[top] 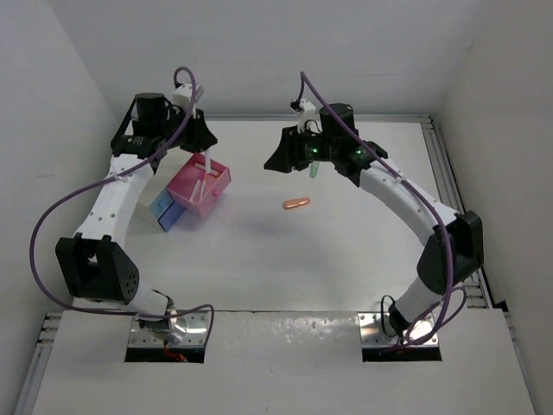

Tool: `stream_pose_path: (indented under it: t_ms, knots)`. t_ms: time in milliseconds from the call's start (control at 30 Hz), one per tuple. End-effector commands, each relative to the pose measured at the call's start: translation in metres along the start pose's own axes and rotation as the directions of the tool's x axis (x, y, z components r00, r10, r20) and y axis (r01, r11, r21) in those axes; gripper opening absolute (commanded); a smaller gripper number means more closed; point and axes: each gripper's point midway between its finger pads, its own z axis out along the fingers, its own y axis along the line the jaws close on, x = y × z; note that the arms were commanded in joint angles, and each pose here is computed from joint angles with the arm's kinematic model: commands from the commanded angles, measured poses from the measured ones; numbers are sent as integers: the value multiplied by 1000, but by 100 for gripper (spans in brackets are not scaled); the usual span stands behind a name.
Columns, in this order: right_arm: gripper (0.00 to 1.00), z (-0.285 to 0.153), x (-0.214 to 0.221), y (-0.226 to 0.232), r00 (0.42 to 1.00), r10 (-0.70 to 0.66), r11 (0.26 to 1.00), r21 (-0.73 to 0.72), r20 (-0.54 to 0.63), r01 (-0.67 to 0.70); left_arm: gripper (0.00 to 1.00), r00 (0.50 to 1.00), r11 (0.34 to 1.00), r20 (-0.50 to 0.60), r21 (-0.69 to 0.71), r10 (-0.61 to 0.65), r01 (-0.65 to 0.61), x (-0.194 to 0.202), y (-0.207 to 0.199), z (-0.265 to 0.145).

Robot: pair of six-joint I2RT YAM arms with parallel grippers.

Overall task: Sort the stationery into containers
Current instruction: Place the pen in the drawer, then close the drawer in the storage box.

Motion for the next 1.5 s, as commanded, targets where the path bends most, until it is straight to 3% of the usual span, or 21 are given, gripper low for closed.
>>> stream_pose_path:
  t_ms: [0,100,400,500,533,600,700,867,1133,1467]
  knots:
    - [42,-12,1,-9,1000,-30,999,39,1,30,0,964,944,-168,-226,207,-242,20,51,-11]
    - [38,-8,10,-19,1000,-10,998,54,-29,12,0,944,928,-250,-249,216,-278,34,68,-6]
    - [10,6,20,-34,998,44,996,73,-55,-40,11,901,919,-376,-234,215,-317,71,90,15]
    - [4,12,22,-40,996,66,995,84,-56,-61,29,892,924,-391,-202,228,-325,70,86,13]
    - [4,15,22,-41,996,71,994,92,-54,-65,54,891,923,-389,-196,235,-330,68,84,12]
    - [2,22,26,-48,992,111,989,108,-56,-105,72,909,925,-346,-210,232,-316,54,78,7]
    - [0,37,22,-54,989,144,983,120,-23,-140,80,943,927,-223,-228,248,-298,19,61,-5]
    - [0,75,24,-41,984,180,981,84,-20,-177,78,971,919,-84,-312,224,-239,-30,56,-32]
    - [0,141,40,-21,961,275,962,12,-23,-274,70,977,885,-198,-436,82,-163,12,115,-67]
    - [0,179,47,-18,936,351,936,-6,-3,-351,72,911,815,-404,-497,86,-298,55,162,-79]
